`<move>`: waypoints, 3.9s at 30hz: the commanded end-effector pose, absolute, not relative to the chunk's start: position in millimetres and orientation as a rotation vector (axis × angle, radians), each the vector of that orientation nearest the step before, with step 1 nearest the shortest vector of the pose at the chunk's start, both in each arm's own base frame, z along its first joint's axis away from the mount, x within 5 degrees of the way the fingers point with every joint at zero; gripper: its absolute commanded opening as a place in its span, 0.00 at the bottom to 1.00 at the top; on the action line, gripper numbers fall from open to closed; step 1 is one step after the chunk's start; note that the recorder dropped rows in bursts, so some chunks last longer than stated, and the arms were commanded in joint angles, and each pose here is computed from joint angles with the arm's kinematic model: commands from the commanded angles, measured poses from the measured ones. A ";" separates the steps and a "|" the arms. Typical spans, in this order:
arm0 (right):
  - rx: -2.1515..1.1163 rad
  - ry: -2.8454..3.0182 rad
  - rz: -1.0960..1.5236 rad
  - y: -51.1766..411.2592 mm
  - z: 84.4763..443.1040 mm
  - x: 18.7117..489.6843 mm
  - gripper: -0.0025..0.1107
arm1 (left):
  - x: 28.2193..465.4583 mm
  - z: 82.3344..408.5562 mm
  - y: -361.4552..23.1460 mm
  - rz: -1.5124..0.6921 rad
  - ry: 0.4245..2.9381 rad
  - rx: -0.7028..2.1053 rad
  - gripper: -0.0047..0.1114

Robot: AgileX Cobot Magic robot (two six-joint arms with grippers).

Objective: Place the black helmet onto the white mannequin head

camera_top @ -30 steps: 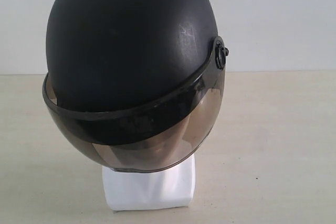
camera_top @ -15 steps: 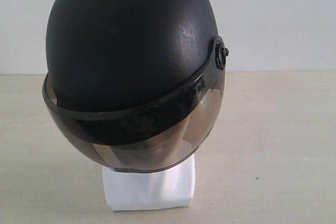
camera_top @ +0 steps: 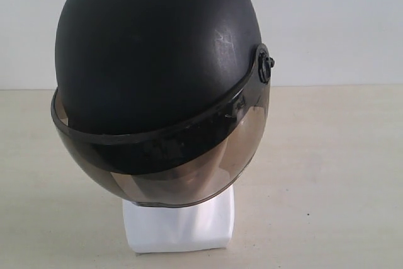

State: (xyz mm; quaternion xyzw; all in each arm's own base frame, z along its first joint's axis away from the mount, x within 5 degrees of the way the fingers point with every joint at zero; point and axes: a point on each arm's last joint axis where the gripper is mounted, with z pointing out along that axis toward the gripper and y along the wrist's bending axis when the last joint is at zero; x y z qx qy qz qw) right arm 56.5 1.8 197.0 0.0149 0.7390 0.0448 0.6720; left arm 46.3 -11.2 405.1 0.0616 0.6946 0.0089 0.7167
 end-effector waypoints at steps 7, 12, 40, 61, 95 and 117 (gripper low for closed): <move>-0.054 1.816 0.077 5.0 183.1 53.5 0.02 | 45.8 403.2 -11.2 0.013 1.542 0.128 0.08; -0.074 1.817 0.054 4.6 182.9 53.5 0.02 | 45.8 403.2 -11.2 0.013 1.542 0.128 0.08; -0.031 1.833 0.021 2.1 181.6 53.3 0.02 | 45.8 403.3 -11.2 0.014 1.540 0.128 0.08; -0.031 1.825 0.020 2.1 182.4 53.5 0.02 | 45.8 403.1 -11.2 0.013 1.542 0.128 0.08; -0.025 1.831 0.029 2.3 181.8 53.3 0.02 | 45.8 403.3 -11.2 0.014 1.540 0.128 0.08; -0.018 1.831 0.034 2.3 181.8 53.3 0.02 | 45.8 403.3 -11.2 0.014 1.540 0.128 0.08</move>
